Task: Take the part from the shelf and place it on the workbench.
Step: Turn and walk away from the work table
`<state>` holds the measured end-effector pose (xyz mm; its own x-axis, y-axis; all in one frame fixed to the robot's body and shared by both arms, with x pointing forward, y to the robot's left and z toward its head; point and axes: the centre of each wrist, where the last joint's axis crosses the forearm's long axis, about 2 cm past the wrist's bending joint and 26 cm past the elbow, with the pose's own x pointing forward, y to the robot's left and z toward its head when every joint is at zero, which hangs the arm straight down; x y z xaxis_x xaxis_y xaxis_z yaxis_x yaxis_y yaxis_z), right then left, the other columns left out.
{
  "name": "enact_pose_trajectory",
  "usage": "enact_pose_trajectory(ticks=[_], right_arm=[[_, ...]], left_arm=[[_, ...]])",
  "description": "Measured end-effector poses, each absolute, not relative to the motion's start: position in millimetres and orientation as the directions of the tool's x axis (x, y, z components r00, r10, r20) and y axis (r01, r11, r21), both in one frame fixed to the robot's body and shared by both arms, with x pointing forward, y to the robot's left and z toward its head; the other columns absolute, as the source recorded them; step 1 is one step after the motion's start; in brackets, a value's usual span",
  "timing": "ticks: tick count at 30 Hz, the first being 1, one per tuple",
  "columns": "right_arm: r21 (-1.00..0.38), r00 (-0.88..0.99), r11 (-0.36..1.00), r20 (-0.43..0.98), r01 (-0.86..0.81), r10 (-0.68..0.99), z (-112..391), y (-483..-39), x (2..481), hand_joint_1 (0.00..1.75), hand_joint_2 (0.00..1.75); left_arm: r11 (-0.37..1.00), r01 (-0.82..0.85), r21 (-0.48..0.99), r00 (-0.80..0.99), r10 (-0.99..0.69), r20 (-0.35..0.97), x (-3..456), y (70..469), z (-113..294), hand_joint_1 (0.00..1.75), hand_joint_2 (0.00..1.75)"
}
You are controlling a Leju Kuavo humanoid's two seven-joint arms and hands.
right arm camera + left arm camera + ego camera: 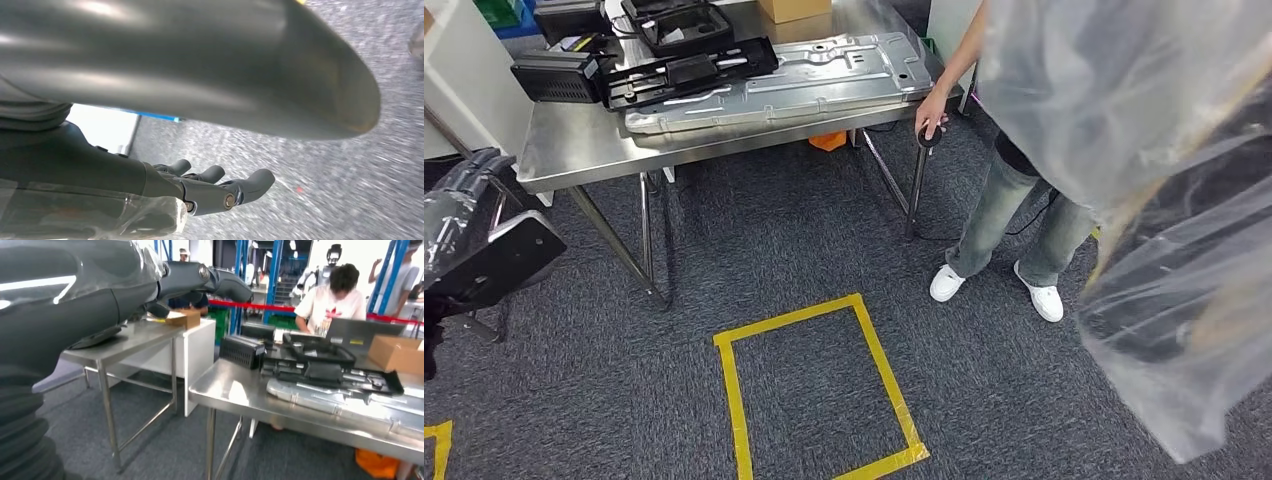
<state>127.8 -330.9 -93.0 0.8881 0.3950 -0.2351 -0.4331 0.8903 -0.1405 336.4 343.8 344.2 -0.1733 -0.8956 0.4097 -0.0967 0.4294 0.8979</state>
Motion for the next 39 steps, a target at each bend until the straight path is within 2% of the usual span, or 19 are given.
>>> enact_pose_trajectory(ticks=[20, 24, 26, 27, 30, 31, 39], right_arm=[[-0.145, 0.886, 0.886, -0.229, -0.441, 0.404, -92.3, -330.1, 130.5, 0.00, 0.00], [-0.151, 0.879, 0.877, -0.230, -0.455, 0.417, -92.1, -330.1, 131.2, 0.00, 0.00], [-0.155, 0.874, 0.870, -0.232, -0.467, 0.428, -92.3, -330.1, 130.4, 0.00, 0.00], [-0.156, 0.871, 0.868, -0.233, -0.472, 0.432, -92.4, -329.8, 129.9, 0.00, 0.00], [-0.156, 0.868, 0.864, -0.234, -0.478, 0.438, -92.7, -329.0, 129.3, 0.00, 1.31], [-0.156, 0.868, 0.865, -0.235, -0.478, 0.437, -92.7, -329.0, 129.1, 0.00, 1.75], [-0.152, 0.875, 0.872, -0.229, -0.466, 0.427, -92.3, -328.7, 130.8, 0.00, 1.75]], left_arm=[[0.433, -0.100, 0.896, -0.172, -0.894, 0.413, 336.6, 344.9, 345.1, 0.00, 1.75], [0.431, -0.109, 0.896, -0.179, -0.895, 0.409, 337.3, 345.0, 347.4, 0.00, 0.00], [0.431, -0.106, 0.896, -0.180, -0.895, 0.409, 337.1, 344.8, 346.1, 0.00, 0.00], [0.431, -0.105, 0.896, -0.181, -0.894, 0.409, 337.1, 344.7, 345.8, 0.00, 0.44], [0.433, -0.100, 0.896, -0.180, -0.894, 0.411, 336.5, 344.7, 343.2, 0.00, 1.75], [0.433, -0.096, 0.896, -0.178, -0.893, 0.412, 336.2, 344.7, 341.6, 0.00, 1.75], [0.437, -0.096, 0.894, -0.172, -0.892, 0.417, 335.6, 345.8, 339.9, 0.00, 1.75]])
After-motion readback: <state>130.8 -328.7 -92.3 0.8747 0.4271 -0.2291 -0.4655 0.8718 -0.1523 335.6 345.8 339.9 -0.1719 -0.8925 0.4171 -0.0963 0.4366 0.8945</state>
